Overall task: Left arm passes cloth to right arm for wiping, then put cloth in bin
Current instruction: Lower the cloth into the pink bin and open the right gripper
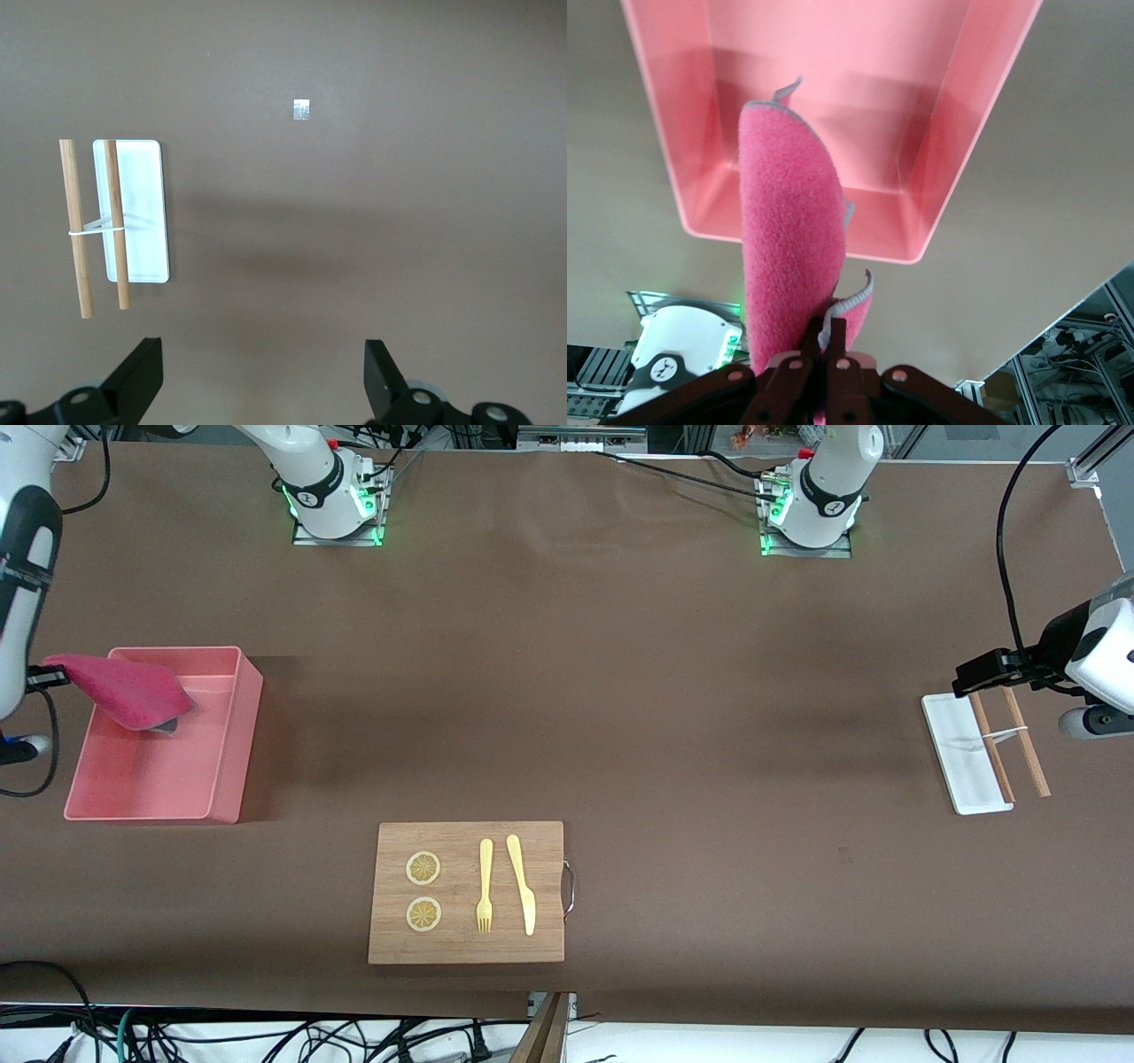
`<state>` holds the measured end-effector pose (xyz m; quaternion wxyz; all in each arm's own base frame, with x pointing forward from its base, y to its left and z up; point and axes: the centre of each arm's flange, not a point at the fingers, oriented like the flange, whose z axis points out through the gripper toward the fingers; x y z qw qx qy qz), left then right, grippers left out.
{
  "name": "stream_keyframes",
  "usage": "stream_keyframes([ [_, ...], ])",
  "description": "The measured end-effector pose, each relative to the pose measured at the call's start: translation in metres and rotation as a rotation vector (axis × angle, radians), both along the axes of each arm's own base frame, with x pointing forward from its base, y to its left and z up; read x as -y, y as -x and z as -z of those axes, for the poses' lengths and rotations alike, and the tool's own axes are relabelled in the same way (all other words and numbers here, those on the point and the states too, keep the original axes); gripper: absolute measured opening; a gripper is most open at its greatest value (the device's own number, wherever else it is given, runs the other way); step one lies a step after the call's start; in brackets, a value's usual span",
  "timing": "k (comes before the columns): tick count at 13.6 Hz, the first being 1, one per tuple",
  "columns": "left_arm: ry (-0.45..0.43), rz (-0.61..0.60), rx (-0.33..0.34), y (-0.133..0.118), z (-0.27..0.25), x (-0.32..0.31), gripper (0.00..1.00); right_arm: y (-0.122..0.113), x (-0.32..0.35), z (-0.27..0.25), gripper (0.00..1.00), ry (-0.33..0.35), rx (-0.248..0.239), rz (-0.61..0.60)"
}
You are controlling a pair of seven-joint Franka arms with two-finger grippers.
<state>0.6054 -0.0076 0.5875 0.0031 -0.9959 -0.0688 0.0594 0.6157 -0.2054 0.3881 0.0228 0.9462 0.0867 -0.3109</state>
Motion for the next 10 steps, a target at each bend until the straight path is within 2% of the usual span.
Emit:
stream_keyframes([
  [4,0.000,0.000,0.000,0.000,0.000,0.000,1.00,-0.005,0.000,0.056,0.02,-0.010,-0.019,-0.003],
  [8,0.000,0.000,0.000,0.000,0.000,0.000,1.00,-0.003,-0.003,0.113,0.02,-0.053,0.003,0.005],
  [10,0.000,0.000,0.000,0.000,0.000,0.000,1.00,-0.002,-0.013,0.134,0.02,-0.079,-0.002,0.003],
])
